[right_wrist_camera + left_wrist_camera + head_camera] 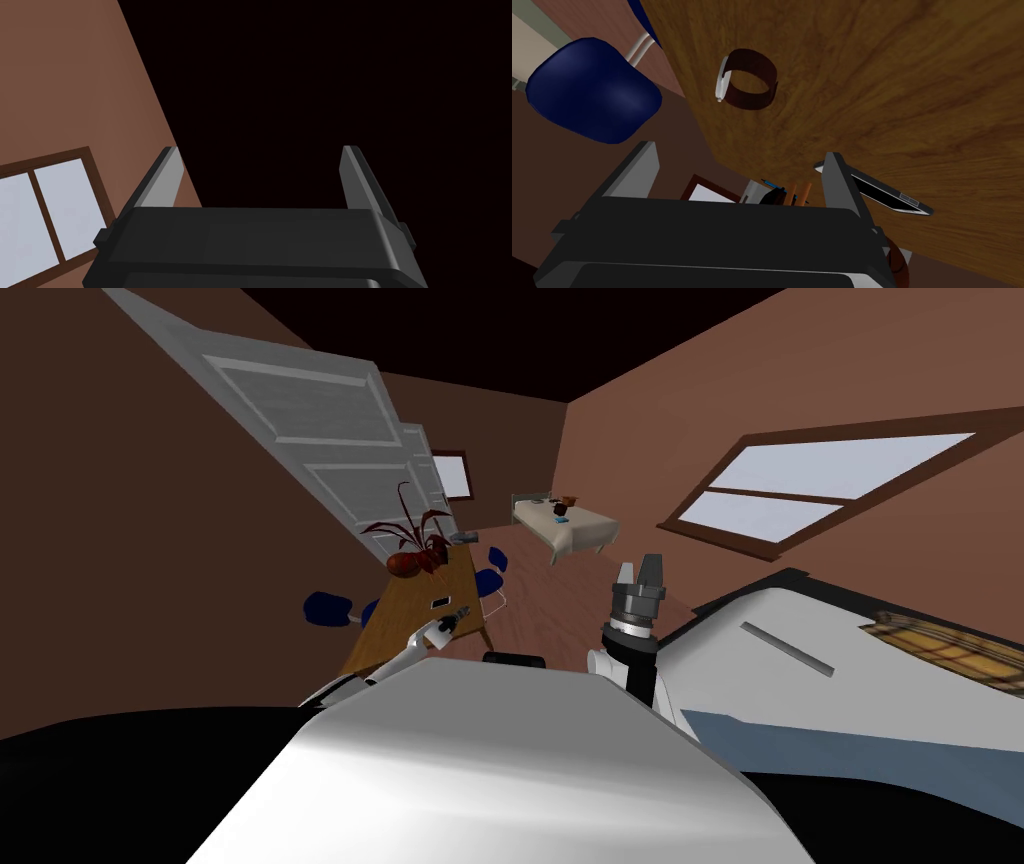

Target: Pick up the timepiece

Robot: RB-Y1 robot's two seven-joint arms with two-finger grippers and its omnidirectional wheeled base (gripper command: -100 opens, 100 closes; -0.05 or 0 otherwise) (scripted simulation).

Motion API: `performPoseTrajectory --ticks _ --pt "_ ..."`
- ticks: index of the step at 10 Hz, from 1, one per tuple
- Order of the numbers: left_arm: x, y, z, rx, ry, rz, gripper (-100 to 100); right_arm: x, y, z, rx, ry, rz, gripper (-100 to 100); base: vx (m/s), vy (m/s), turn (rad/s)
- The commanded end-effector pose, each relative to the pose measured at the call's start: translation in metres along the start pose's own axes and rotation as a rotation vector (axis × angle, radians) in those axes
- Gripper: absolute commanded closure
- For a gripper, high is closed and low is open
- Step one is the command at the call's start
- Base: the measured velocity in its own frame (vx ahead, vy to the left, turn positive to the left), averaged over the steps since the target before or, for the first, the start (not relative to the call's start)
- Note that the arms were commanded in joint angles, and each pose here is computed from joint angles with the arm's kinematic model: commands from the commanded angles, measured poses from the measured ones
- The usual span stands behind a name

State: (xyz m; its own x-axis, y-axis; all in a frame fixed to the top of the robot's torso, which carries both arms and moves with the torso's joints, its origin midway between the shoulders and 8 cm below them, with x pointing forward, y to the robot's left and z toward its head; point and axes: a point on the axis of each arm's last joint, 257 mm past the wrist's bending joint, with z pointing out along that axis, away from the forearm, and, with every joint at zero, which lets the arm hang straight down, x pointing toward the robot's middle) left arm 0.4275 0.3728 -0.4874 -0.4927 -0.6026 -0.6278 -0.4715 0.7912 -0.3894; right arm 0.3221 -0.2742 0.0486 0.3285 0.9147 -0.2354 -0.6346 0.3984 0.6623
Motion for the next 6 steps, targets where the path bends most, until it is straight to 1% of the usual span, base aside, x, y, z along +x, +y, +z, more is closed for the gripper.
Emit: performPoseTrajectory --ticks 1,3,6 --pt "0.001 0.019 0.003 -0.046 0.010 0.023 -100 0.000 0.000 0.000 0.000 0.000 0.000 0 0.005 -0.035 -0.180" --pt "-0.001 0.050 0.003 -0.116 0.022 0.057 -100 0.000 0.000 0.000 0.000 0.000 0.000 0 0.020 -0.054 -0.209" --pt "-0.003 0.084 0.002 -0.195 0.036 0.093 -100 0.000 0.000 0.000 0.000 0.000 0.000 0 0.028 -0.054 -0.152"
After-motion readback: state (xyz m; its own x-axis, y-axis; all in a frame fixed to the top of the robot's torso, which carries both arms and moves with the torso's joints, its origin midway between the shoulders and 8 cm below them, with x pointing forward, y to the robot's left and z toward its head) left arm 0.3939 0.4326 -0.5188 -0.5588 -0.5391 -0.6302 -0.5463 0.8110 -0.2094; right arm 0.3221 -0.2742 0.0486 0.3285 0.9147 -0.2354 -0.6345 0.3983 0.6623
